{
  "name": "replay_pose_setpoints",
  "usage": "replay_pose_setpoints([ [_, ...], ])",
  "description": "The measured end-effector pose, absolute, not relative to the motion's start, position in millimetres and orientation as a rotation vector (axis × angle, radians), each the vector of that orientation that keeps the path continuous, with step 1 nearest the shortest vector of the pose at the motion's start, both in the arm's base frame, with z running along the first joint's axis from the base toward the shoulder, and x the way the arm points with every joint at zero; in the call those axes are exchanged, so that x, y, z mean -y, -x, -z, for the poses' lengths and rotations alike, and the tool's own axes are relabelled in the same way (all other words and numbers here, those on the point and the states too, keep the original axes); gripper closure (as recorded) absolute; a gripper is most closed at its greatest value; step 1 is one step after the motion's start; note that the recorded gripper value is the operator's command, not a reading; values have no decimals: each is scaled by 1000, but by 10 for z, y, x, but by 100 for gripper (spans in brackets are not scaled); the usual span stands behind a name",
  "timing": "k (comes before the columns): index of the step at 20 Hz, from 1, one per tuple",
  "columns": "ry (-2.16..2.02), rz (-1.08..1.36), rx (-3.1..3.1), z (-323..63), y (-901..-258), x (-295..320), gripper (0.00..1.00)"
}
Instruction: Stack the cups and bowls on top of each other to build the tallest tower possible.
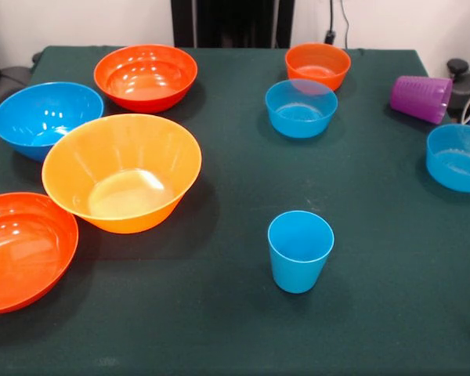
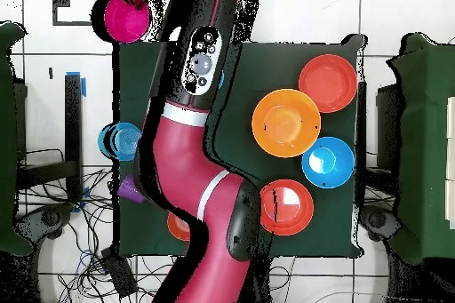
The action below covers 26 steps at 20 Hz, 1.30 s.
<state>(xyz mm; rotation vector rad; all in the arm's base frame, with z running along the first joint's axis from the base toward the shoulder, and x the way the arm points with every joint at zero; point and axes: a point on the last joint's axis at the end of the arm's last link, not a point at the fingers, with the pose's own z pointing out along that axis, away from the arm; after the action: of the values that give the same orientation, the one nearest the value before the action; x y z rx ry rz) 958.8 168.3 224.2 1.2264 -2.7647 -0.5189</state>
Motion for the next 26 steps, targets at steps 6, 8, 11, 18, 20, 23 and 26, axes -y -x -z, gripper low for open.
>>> replay_pose_setpoints([
  [6,-1236,470,2786,-2146,-9648,-1559,100],
  [8,-1237,463,2787,-2107,-9656,-1538,100],
  [11,-1255,456,2784,-2004,-9670,-1502,100],
  [18,-1268,457,2816,-1845,-9718,-1495,100],
  [20,-1267,457,2829,-1774,-9733,-1494,100],
  [23,-1267,472,2847,-1673,-9751,-1507,100],
  [26,-1265,472,2857,-1614,-9762,-1512,100],
])
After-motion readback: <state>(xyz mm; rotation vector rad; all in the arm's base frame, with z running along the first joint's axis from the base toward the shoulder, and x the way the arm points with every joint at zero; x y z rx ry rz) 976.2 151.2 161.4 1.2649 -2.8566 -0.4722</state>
